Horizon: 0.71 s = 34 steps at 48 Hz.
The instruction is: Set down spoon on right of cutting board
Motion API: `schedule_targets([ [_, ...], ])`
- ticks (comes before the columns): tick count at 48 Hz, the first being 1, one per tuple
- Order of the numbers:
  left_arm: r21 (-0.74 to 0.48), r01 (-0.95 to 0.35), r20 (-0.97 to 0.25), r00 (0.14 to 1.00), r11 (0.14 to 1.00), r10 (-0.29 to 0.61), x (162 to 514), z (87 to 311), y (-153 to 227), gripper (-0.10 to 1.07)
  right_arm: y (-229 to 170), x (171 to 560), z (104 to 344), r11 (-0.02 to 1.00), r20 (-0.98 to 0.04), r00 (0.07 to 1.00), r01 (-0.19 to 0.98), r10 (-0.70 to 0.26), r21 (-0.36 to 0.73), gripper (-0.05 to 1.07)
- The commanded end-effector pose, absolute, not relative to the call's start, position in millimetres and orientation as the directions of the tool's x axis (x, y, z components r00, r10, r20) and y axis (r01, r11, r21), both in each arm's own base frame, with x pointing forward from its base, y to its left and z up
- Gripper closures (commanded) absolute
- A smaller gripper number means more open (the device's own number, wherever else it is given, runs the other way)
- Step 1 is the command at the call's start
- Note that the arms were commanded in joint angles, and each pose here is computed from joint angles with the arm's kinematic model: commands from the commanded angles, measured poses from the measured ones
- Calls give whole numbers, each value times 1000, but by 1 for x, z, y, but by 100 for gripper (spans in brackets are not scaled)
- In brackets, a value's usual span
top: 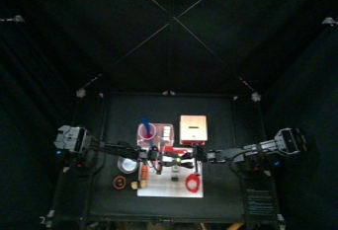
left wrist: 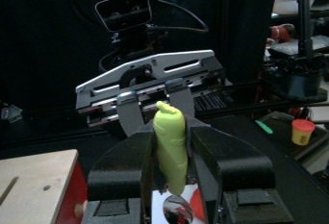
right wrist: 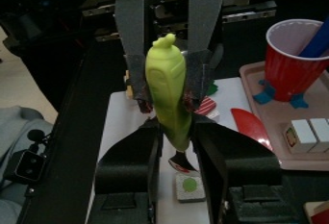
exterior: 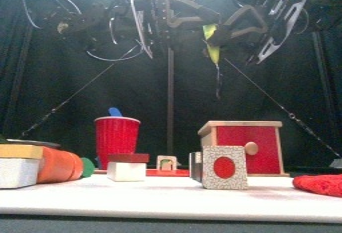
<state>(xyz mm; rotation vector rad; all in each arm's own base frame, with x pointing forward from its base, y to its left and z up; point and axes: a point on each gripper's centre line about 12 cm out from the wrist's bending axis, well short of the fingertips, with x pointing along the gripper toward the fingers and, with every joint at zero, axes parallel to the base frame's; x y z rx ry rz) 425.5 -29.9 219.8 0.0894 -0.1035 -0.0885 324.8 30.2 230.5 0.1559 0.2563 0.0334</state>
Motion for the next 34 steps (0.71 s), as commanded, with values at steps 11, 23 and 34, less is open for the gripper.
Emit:
schedule_targets([
  [11,95,72,131,988,993,-84,428,232,-27,35,30,334,259,985,-171,984,-19,49,173,46],
  [23,96,71,151,985,993,-85,424,241,-27,21,28,327,261,982,-161,986,-10,42,191,46],
  [34,104,72,173,981,992,-90,419,250,-27,14,27,321,259,978,-168,985,-3,38,206,46],
])
